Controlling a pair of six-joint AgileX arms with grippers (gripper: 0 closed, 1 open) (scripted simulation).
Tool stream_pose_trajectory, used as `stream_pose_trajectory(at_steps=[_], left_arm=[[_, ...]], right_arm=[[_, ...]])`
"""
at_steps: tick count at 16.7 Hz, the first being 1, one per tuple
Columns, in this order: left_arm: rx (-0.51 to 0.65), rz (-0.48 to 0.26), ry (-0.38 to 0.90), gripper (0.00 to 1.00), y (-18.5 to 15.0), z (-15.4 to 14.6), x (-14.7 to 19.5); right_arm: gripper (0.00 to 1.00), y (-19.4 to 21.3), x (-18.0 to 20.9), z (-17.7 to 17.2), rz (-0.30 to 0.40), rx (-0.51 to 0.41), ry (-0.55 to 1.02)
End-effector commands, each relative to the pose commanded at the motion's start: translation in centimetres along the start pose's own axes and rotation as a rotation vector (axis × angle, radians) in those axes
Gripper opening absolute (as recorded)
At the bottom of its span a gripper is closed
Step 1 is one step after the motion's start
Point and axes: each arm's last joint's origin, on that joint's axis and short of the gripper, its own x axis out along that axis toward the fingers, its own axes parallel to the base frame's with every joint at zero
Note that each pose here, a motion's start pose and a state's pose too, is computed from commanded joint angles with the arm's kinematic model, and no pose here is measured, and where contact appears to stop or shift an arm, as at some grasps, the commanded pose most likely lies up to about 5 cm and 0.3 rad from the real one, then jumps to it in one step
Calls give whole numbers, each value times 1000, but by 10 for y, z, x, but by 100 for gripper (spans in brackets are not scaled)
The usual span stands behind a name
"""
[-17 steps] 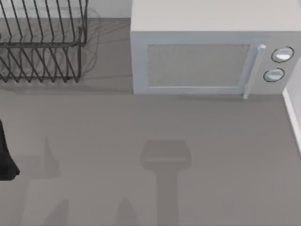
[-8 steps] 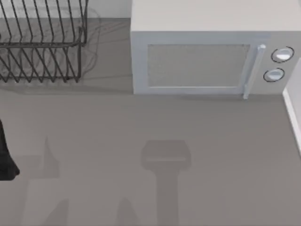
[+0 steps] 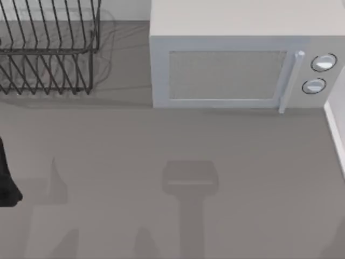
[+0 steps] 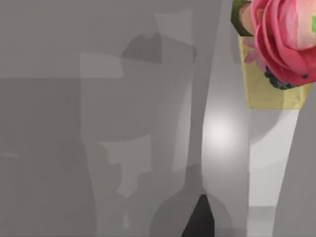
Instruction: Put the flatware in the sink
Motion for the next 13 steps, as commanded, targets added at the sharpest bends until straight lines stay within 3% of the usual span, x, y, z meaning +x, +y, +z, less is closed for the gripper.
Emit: stream_pose_trajectory(at_steps=[4,10,13], left_arm=[[0,0,0,100,0,0,0],[0,0,0,100,0,0,0],[0,0,0,100,0,0,0]], right_arm=[[0,1,-30,-4,-3,1,-23],[0,1,-30,-1,-2,2,-15],[0,3,-35,19,2,7,19]])
